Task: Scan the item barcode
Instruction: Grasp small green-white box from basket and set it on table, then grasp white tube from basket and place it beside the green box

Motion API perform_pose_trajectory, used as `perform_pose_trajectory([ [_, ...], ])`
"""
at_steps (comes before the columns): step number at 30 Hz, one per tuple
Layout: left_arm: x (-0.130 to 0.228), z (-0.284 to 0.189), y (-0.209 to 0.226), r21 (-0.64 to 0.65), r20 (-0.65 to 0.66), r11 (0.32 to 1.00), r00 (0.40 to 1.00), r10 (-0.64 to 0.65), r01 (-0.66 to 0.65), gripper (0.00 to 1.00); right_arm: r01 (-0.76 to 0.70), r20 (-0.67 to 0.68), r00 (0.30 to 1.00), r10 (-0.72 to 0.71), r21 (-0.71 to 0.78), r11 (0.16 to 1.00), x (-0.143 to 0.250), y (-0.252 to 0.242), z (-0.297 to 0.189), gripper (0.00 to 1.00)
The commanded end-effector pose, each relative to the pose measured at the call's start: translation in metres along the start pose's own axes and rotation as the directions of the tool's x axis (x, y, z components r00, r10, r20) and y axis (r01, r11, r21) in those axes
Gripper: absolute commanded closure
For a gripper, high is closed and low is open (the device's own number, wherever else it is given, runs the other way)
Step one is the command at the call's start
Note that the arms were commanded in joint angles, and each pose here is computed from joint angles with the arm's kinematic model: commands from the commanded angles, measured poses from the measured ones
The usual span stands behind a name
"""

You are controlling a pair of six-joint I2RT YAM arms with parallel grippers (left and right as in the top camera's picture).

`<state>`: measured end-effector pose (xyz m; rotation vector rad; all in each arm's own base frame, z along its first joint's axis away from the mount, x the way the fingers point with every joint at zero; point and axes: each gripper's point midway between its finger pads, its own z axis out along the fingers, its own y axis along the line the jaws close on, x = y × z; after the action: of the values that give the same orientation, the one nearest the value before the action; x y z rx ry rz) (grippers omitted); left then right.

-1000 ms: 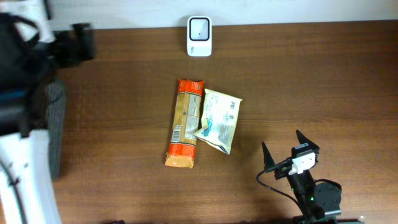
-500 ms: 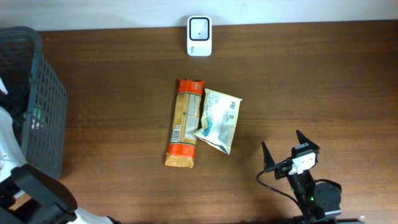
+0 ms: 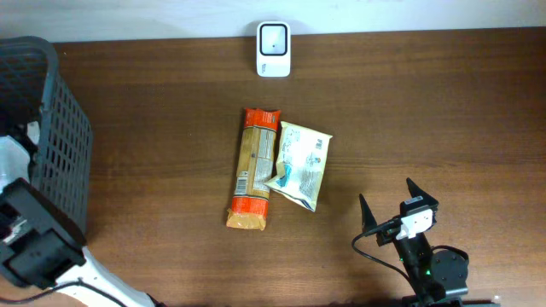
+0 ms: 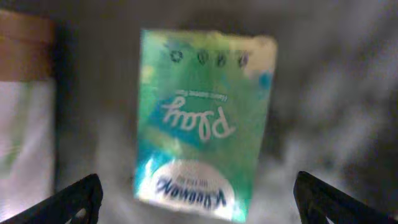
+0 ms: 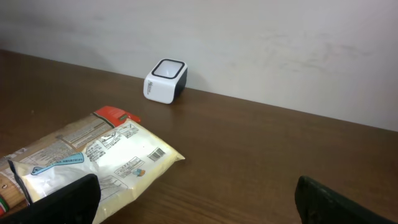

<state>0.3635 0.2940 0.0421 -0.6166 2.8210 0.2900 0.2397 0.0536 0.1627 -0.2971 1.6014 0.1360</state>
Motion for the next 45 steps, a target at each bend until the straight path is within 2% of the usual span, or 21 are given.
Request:
perform_pose_trajectory([
  [1,0.013,0.021,-0.004,0.026,-0.053,1.0,0.999,0.007,-0.005,0.09,-0.008,0.0,1.0,0.008,-0.01,1.0,0.002,0.002,0.0,0.01],
  [2,0.013,0.021,-0.004,0.026,-0.052,1.0,0.999,0.006,-0.005,0.16,-0.008,0.0,1.0,0.008,-0.01,1.0,0.002,0.002,0.0,0.02],
  [3,0.013,0.021,-0.005,0.027,-0.055,1.0,0.998,0.007,-0.005,0.38,-0.008,0.0,1.0,0.008,-0.01,1.0,0.002,0.002,0.0,0.01],
  [5,0.014,0.021,-0.005,0.028,-0.059,1.0,0.998,0.007,-0.005,0.65,-0.008,0.0,1.0,0.008,-0.01,1.0,0.002,0.002,0.0,0.02],
  [6,0.015,0.02,-0.005,0.029,-0.063,1.0,0.998,0.007,-0.006,0.72,-0.008,0.0,1.0,0.008,-0.01,1.0,0.002,0.002,0.0,0.01],
  [9,0.019,0.018,-0.006,0.032,-0.078,0.999,0.997,-0.002,0.004,0.76,-0.008,0.0,1.0,0.008,-0.01,1.0,0.002,0.002,0.0,0.01],
  [11,0.006,0.005,-0.002,0.022,-0.048,0.997,0.996,-0.072,0.073,0.76,-0.008,0.0,1.0,0.008,-0.01,1.0,0.002,0.002,0.0,0.01],
  [15,-0.055,-0.098,-0.008,0.149,0.189,0.986,0.976,-0.106,0.078,0.76,-0.008,0.0,1.0,0.008,-0.01,1.0,0.002,0.002,0.0,0.01],
  [16,-0.07,-0.16,-0.019,0.235,0.31,0.971,0.944,-0.111,0.037,0.79,-0.008,0.0,1.0,0.008,-0.01,1.0,0.002,0.002,0.0,0.01],
  [20,-0.053,-0.29,-0.034,0.314,0.502,0.949,0.85,-0.157,-0.011,0.8,-0.008,0.0,1.0,0.008,-0.01,1.0,0.002,0.002,0.0,0.01],
  [22,-0.036,-0.31,-0.047,0.347,0.498,0.937,0.853,-0.156,-0.031,0.82,-0.008,0.0,1.0,0.008,-0.01,1.0,0.002,0.002,0.0,0.01],
  [23,-0.021,-0.311,-0.06,0.384,0.44,0.923,0.88,-0.178,-0.005,0.8,-0.008,0.0,1.0,0.008,-0.01,1.0,0.002,0.002,0.0,0.01],
  [25,0.005,-0.297,-0.099,0.433,0.321,0.9,0.941,-0.106,-0.047,0.76,-0.008,0.0,1.0,0.008,-0.01,1.0,0.002,0.002,0.0,0.01],
  [29,0.048,-0.246,-0.187,0.503,0.176,0.841,0.976,0.127,-0.2,0.77,-0.008,0.0,1.0,0.008,-0.01,1.0,0.002,0.002,0.0,0.01],
  [33,0.131,-0.175,-0.264,0.567,-0.001,0.764,0.928,0.373,-0.306,0.73,-0.008,0.0,1.0,0.008,-0.01,1.0,0.002,0.002,0.0,0.01],
  [36,0.17,-0.155,-0.299,0.596,-0.009,0.705,0.874,0.486,-0.385,0.68,-0.008,0.0,1.0,0.008,-0.01,1.0,0.002,0.002,0.0,0.01],
  [37,0.171,-0.155,-0.305,0.598,0.009,0.693,0.867,0.498,-0.403,0.55,-0.008,0.0,1.0,0.008,-0.01,1.0,0.002,0.002,0.0,0.01],
  [38,0.163,-0.158,-0.317,0.597,0.075,0.669,0.861,0.503,-0.443,0.01,-0.008,0.0,1.0,0.008,-0.01,1.0,0.002,0.002,0.0,0.01],
  [41,0.116,-0.189,-0.318,0.579,0.194,0.67,0.877,0.44,-0.464,0.01,-0.008,0.0,1.0,0.008,-0.01,1.0,0.002,0.002,0.0,0.01],
  [44,0.031,-0.291,-0.293,0.522,0.434,0.692,0.854,0.288,-0.499,0.01,-0.008,0.0,1.0,0.008,-0.01,1.0,0.002,0.002,0.0,0.01],
  [45,-0.01,-0.35,-0.268,0.474,0.577,0.716,0.795,0.187,-0.513,0.01,-0.008,0.0,1.0,0.008,-0.01,1.0,0.002,0.002,0.0,0.01],
])
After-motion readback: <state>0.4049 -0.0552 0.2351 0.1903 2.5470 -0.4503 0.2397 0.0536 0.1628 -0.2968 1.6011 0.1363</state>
